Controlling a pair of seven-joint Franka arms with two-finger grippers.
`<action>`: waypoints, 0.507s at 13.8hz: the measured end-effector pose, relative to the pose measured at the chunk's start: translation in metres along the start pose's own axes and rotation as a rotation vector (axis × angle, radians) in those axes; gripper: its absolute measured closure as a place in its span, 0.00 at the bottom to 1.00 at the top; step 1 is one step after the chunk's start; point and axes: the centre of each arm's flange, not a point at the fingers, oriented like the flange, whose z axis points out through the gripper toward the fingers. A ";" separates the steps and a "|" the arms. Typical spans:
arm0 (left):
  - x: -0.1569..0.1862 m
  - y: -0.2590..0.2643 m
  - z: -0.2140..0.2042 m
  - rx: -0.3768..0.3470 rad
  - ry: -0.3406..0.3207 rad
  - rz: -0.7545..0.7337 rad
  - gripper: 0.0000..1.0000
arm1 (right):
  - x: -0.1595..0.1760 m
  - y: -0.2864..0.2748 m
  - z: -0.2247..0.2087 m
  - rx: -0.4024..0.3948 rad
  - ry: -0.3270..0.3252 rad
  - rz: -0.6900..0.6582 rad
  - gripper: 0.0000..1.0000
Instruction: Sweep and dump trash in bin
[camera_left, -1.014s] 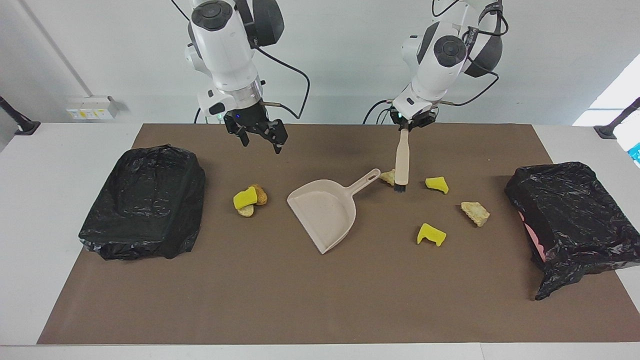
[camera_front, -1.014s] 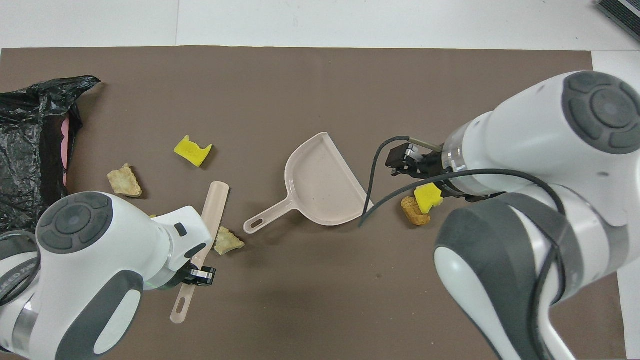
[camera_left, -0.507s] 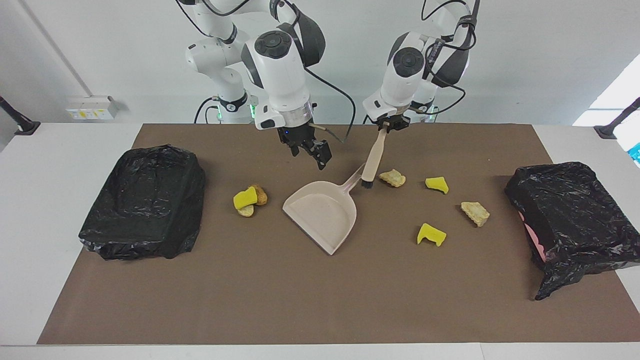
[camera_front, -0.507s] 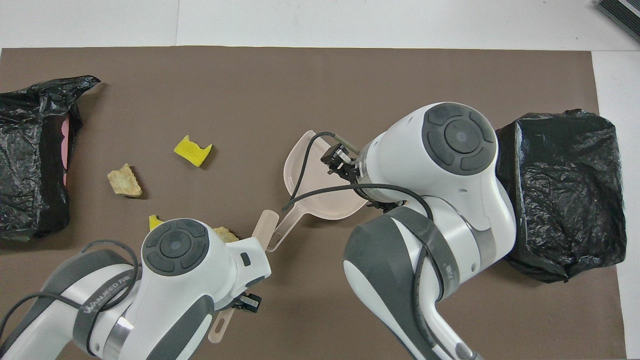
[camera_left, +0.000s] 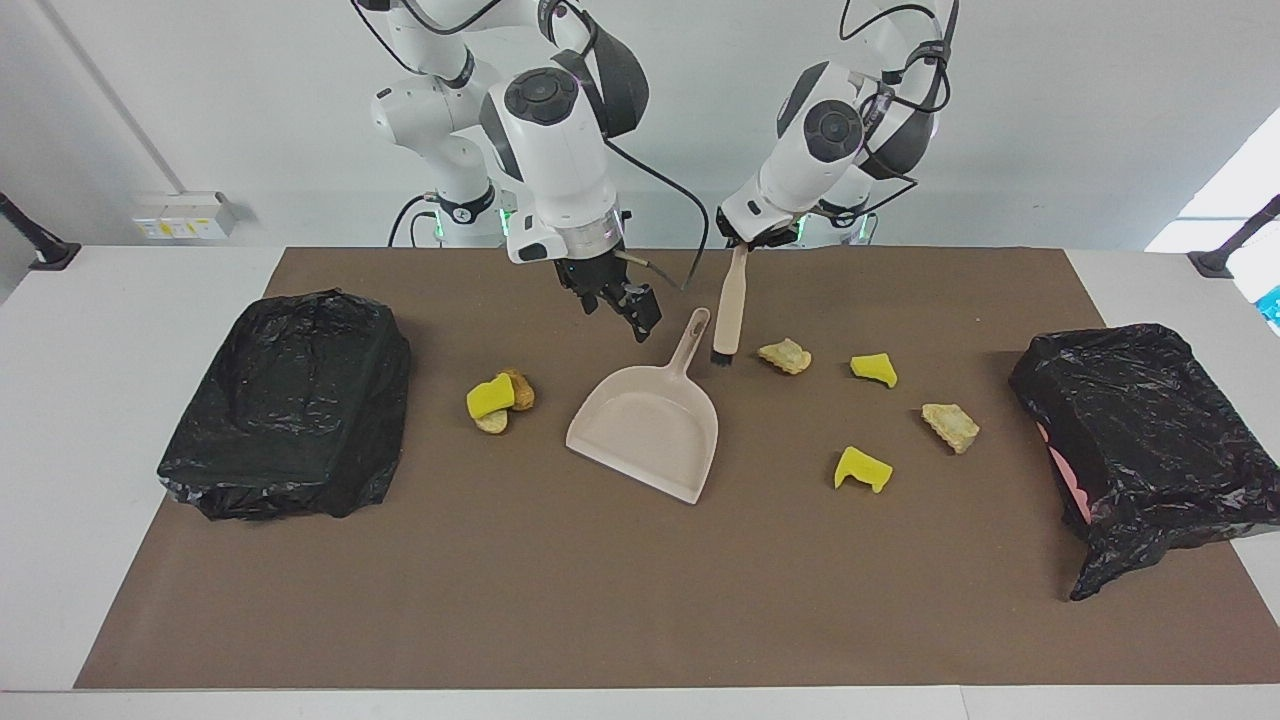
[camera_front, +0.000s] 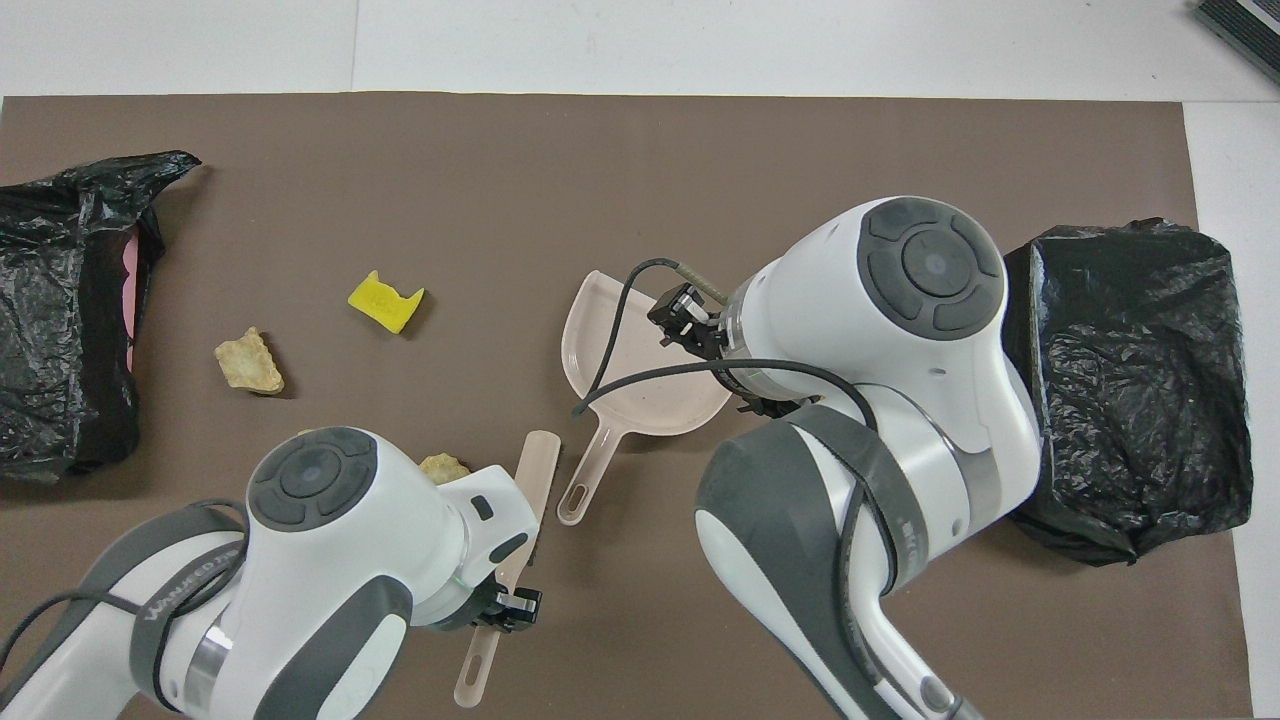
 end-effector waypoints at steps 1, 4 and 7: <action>0.007 -0.020 -0.010 -0.003 0.019 -0.037 0.73 | -0.002 0.000 0.001 0.002 -0.013 0.001 0.00; 0.023 -0.079 -0.028 0.086 0.075 -0.107 0.73 | -0.021 -0.003 0.014 -0.018 -0.058 -0.033 0.00; 0.035 -0.126 -0.043 0.149 0.145 -0.119 0.73 | -0.066 -0.013 0.056 -0.068 -0.096 -0.094 0.00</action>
